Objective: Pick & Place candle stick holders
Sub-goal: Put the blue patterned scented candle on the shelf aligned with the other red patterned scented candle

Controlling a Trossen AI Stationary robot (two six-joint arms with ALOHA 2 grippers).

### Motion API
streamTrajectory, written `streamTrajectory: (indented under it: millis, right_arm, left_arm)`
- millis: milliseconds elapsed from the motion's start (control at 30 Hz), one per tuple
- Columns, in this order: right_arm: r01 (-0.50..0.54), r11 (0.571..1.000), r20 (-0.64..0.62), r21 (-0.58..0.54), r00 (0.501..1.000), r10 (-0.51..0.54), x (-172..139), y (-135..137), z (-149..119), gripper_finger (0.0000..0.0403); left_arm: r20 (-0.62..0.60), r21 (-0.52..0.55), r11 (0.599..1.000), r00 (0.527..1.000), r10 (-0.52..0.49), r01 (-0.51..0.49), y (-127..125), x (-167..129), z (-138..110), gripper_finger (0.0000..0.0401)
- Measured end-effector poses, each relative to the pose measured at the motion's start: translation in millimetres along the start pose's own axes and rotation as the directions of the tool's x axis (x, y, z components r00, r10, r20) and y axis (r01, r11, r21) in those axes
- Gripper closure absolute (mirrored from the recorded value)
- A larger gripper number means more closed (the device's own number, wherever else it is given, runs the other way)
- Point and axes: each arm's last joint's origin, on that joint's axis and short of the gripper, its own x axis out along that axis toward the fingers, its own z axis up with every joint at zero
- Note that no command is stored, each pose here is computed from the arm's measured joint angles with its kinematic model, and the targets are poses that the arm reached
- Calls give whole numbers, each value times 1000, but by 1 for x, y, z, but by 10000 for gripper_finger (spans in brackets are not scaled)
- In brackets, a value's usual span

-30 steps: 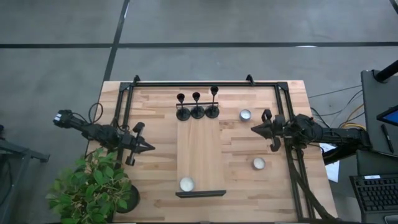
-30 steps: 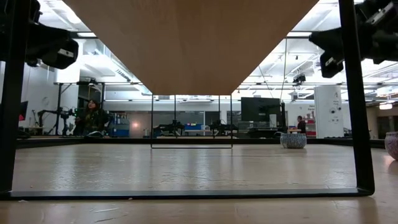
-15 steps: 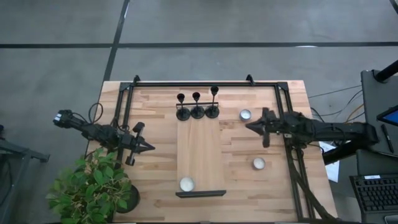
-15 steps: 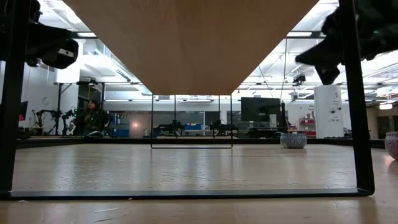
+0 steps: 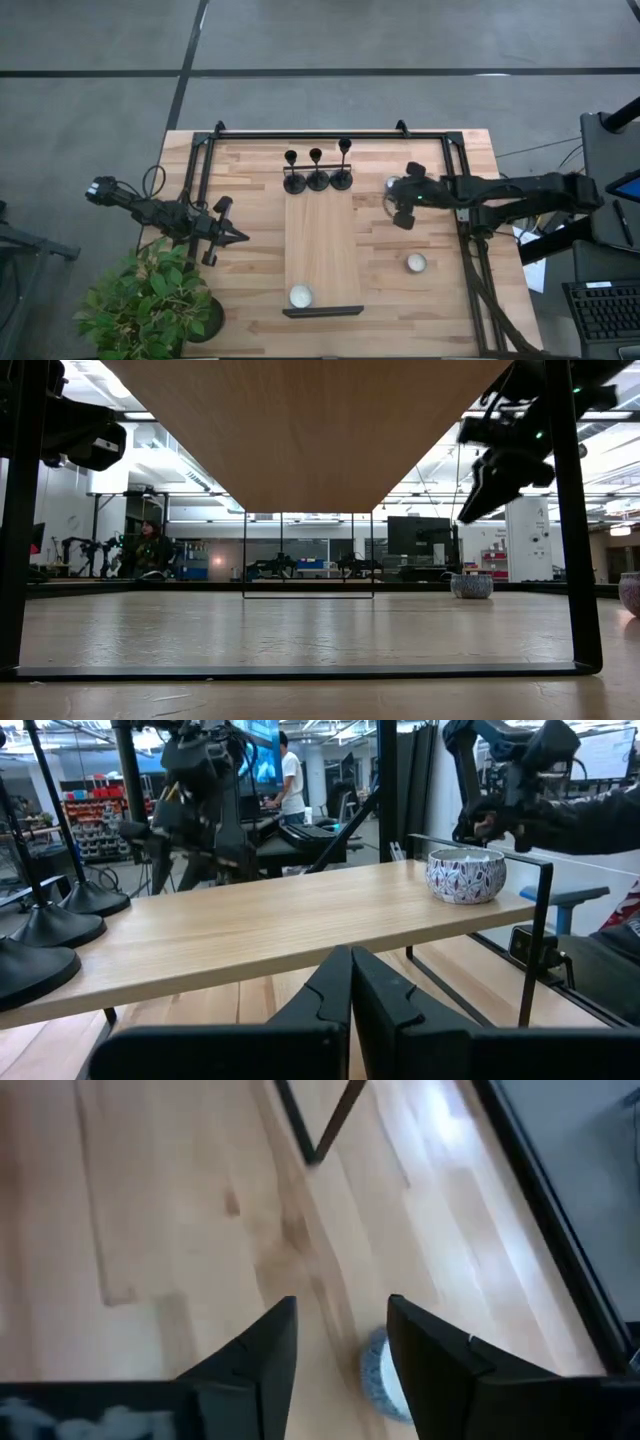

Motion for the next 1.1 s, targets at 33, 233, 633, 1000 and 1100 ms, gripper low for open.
streamTrajectory:
  millis: [33, 233, 633, 1000, 1100]
  right_arm:
    - [6, 1000, -22, -20, 1000, -6, 5, 0, 1, 249]
    - [30, 998, -192, -54, 981, -40, 34, -6, -8, 259]
    - [38, 996, -345, -82, 936, -64, 58, -15, -24, 284]
    - [32, 994, -360, -103, 930, -67, 64, -15, -26, 316]
    - [31, 994, -356, -106, 932, -67, 64, -16, -26, 325]
  left_arm:
    - [0, 0, 1000, 1000, 0, 0, 0, 0, 0, 391]
    - [-1, 0, 1000, 1000, 0, 0, 0, 0, 0, 391]
    - [-1, 0, 1000, 1000, 0, 0, 0, 0, 0, 391]
    - [-2, 0, 1000, 1000, 0, 0, 0, 0, 0, 391]
    - [-2, 0, 1000, 1000, 0, 0, 0, 0, 0, 391]
